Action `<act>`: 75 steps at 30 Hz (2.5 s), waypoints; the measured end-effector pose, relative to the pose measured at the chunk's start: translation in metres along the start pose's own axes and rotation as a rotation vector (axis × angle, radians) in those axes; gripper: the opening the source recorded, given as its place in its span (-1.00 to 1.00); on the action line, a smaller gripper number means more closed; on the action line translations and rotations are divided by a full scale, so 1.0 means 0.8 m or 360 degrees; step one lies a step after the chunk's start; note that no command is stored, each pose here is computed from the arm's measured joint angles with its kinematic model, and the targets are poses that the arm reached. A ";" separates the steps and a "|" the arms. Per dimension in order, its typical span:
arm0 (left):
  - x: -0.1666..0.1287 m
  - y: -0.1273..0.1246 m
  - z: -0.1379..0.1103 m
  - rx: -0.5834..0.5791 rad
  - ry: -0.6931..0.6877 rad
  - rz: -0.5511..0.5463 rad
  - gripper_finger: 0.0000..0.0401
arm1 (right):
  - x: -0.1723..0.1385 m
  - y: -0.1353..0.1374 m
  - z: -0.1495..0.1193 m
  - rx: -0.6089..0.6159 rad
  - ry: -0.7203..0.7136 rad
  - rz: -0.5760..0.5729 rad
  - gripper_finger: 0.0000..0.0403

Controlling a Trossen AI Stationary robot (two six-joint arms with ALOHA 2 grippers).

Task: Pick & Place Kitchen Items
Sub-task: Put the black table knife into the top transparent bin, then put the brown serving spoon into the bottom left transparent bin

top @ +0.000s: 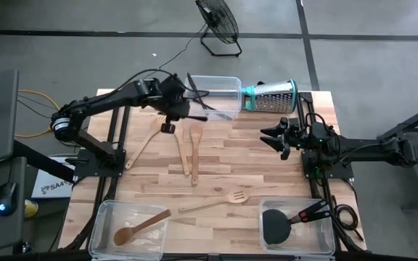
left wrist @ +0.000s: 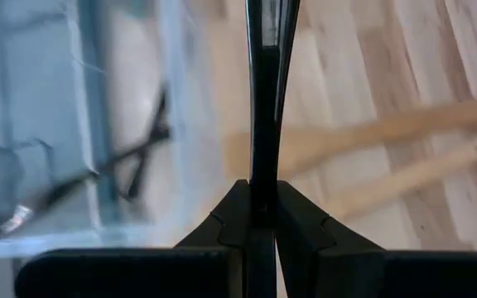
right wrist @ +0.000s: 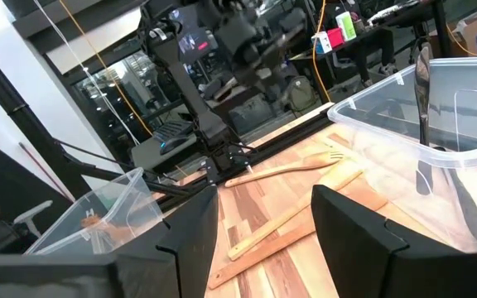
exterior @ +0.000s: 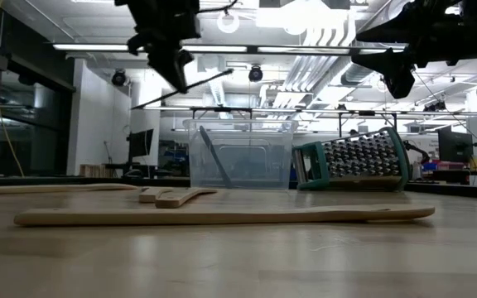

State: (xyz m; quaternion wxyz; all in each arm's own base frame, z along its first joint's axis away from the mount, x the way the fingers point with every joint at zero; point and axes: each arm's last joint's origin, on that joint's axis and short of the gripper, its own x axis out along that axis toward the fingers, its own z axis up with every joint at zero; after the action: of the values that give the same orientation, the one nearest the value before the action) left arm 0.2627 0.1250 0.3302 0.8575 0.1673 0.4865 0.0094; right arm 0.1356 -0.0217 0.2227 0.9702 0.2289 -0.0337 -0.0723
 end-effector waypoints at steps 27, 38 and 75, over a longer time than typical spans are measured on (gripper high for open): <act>0.104 0.058 0.050 -0.0034 -0.0255 0.0607 -0.86 | 0.000 0.000 0.000 0.0000 0.0001 0.0000 -0.07; 0.117 0.060 0.050 -0.0036 -0.0242 0.0623 -0.86 | 0.000 0.000 0.000 0.0000 0.0001 0.0000 -0.07; 0.070 0.085 0.083 -0.0273 -0.0419 0.0827 -0.99 | 0.000 0.000 0.000 0.0000 0.0001 0.0000 -0.07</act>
State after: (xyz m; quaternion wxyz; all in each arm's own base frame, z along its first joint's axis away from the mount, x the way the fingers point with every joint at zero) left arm 0.3574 0.1804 0.3351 0.8930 0.2130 0.3096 0.2476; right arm 0.1357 -0.0217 0.2227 0.9702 0.2289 -0.0334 -0.0722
